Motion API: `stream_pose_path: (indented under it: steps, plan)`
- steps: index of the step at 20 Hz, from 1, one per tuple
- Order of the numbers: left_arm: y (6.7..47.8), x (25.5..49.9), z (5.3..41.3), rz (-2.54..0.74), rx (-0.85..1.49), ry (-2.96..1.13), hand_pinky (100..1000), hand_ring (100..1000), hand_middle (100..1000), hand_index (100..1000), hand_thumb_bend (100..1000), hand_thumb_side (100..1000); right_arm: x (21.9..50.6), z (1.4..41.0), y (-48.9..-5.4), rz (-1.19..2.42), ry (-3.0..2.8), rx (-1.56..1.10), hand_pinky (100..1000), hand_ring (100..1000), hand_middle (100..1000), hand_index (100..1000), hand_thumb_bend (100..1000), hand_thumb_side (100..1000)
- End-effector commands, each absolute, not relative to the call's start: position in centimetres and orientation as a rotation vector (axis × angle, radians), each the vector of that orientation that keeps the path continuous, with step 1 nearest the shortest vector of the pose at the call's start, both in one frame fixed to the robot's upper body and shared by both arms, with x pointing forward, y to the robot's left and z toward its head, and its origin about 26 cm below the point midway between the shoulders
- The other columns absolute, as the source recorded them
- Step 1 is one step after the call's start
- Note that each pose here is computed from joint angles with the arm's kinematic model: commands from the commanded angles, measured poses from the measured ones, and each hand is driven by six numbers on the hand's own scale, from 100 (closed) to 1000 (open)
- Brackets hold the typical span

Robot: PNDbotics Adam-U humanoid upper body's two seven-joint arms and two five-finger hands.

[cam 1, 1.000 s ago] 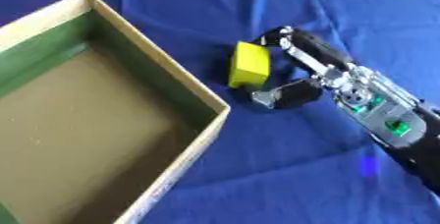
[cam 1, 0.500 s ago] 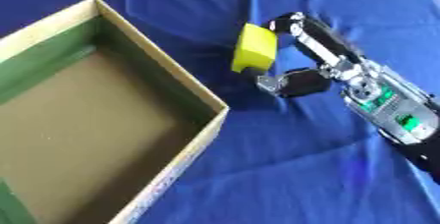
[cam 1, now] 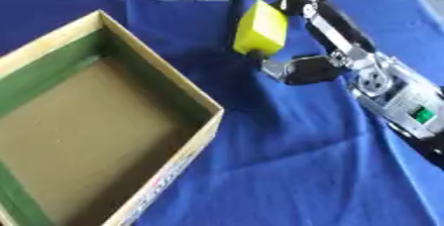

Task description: Pick up objects on the table and place them in the box.

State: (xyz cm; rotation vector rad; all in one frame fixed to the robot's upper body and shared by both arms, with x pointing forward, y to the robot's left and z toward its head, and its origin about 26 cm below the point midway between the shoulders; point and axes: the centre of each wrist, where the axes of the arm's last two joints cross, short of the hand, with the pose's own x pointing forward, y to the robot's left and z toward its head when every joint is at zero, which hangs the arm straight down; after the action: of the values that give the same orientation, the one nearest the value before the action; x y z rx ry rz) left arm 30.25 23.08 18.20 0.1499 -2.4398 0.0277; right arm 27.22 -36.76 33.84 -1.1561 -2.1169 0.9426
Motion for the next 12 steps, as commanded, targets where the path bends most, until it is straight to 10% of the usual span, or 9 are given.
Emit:
stream_pose_path:
  steps: [1, 12]
  plan:
    - [23.73, 30.03, 18.62, 0.014, 0.172, -2.448, 180, 315, 504, 515, 100, 888, 26.38, 35.14, -36.05, 0.965, -2.153, -1.179, 770, 730, 472, 577, 100, 525]
    - [23.61, 30.02, 18.58, 0.018, 0.161, -2.442, 181, 316, 504, 515, 100, 886, 26.42, 35.51, -35.44, 1.005, -2.197, -1.134, 757, 722, 429, 518, 100, 519]
